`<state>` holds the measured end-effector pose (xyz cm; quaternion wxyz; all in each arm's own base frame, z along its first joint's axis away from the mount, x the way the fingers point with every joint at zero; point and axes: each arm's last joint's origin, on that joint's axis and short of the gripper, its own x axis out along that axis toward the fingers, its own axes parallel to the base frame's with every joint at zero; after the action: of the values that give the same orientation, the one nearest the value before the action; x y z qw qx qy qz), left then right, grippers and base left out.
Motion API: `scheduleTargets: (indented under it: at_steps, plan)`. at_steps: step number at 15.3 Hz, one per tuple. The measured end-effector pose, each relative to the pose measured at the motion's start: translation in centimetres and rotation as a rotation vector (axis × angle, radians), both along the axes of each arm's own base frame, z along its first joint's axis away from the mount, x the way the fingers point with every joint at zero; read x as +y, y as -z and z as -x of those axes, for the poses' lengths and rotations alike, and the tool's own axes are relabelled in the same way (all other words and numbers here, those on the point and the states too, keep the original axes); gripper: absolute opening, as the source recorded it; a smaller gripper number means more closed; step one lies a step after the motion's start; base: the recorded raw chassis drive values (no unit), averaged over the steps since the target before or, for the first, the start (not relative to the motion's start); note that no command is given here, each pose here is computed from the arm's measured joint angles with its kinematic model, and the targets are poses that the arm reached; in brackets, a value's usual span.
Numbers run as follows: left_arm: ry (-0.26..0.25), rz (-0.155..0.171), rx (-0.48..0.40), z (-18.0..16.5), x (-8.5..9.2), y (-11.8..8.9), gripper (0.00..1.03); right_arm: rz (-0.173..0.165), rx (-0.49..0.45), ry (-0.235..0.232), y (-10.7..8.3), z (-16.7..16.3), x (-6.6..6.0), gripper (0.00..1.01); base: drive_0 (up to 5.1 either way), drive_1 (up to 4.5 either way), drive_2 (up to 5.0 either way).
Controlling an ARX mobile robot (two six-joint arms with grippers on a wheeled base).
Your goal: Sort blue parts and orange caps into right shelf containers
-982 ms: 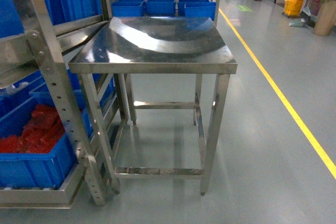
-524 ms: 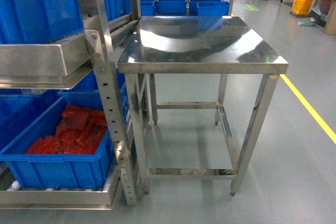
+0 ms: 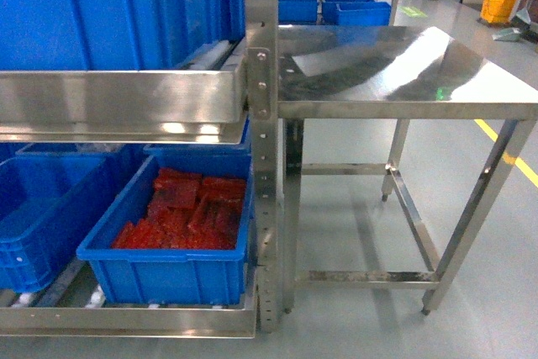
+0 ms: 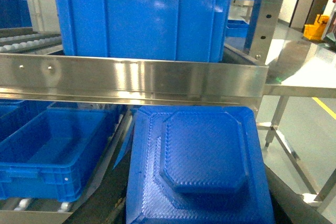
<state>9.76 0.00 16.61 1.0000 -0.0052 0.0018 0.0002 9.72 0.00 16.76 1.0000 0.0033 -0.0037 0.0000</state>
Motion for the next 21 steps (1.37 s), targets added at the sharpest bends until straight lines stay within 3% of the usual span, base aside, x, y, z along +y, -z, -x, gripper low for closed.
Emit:
scheduleTargets:
  at_steps: [21]
  plan:
    - [0.000,0.000,0.002,0.00,0.00,0.02,0.41,0.000,0.006,0.000,0.06,0.00,0.00,0.43,-5.1,2.36,2.4]
